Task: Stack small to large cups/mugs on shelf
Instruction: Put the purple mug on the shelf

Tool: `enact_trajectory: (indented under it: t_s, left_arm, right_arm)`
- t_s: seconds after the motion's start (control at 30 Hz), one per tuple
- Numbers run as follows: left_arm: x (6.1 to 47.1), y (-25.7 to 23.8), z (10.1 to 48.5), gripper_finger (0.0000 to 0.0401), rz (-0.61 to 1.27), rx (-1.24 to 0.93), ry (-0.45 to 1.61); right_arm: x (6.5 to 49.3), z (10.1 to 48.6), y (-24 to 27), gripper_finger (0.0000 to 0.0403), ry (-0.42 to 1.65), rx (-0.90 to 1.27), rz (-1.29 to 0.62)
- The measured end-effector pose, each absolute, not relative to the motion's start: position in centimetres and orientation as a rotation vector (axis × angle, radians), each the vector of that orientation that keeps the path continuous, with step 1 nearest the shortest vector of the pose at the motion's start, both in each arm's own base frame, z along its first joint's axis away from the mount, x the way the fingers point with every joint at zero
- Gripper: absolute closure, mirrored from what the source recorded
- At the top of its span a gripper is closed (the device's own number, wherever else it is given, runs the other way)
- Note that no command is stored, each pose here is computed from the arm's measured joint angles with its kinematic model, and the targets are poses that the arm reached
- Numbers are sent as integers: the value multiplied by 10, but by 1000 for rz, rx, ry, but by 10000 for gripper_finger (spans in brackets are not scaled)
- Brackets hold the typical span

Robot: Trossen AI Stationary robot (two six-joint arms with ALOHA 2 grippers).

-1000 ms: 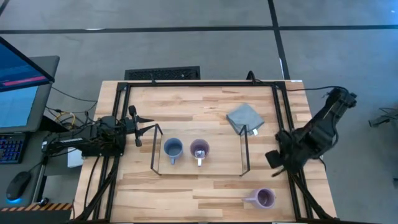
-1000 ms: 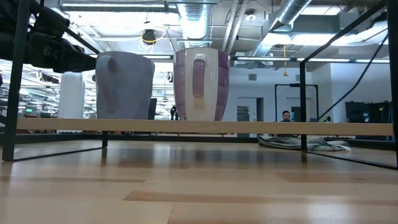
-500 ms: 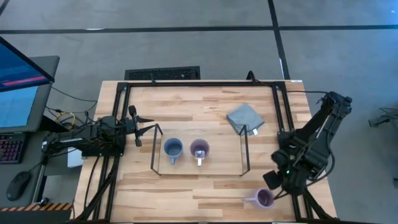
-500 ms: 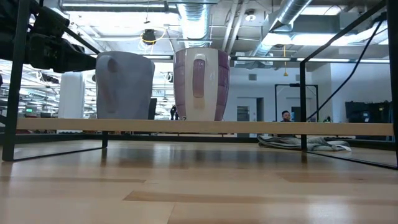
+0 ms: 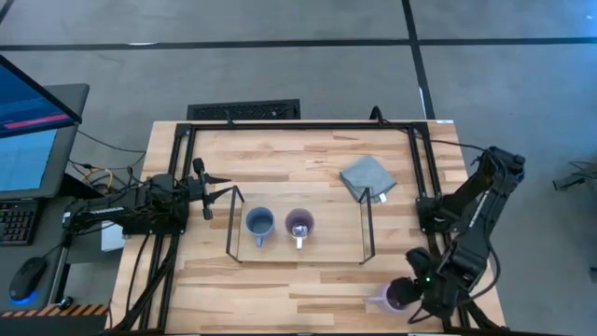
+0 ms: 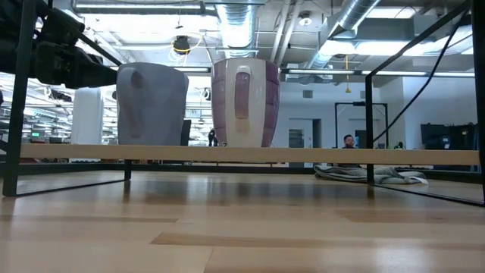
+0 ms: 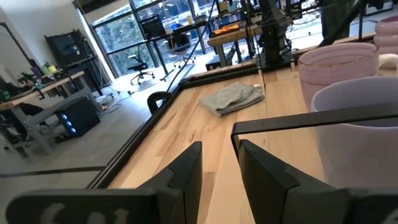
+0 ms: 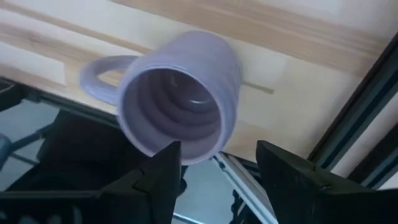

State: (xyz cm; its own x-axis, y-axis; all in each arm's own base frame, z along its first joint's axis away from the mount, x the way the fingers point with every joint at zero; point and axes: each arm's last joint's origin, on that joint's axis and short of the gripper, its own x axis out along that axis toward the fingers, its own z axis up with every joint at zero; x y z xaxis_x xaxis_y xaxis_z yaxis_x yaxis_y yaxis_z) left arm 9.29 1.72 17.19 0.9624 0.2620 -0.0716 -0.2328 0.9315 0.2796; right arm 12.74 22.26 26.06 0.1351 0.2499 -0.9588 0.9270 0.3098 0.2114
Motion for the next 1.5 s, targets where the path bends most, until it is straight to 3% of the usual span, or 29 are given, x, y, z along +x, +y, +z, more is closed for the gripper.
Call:
enact_trajectory:
  t_s: [1.33, 1.5]
  left_arm:
    - [93, 17, 171, 303, 254, 132, 94]
    - [93, 17, 171, 303, 254, 132, 94]
  right_arm:
    - [136, 214, 246, 173, 1362, 979, -818]
    - [137, 209, 248, 193, 1370, 965, -834]
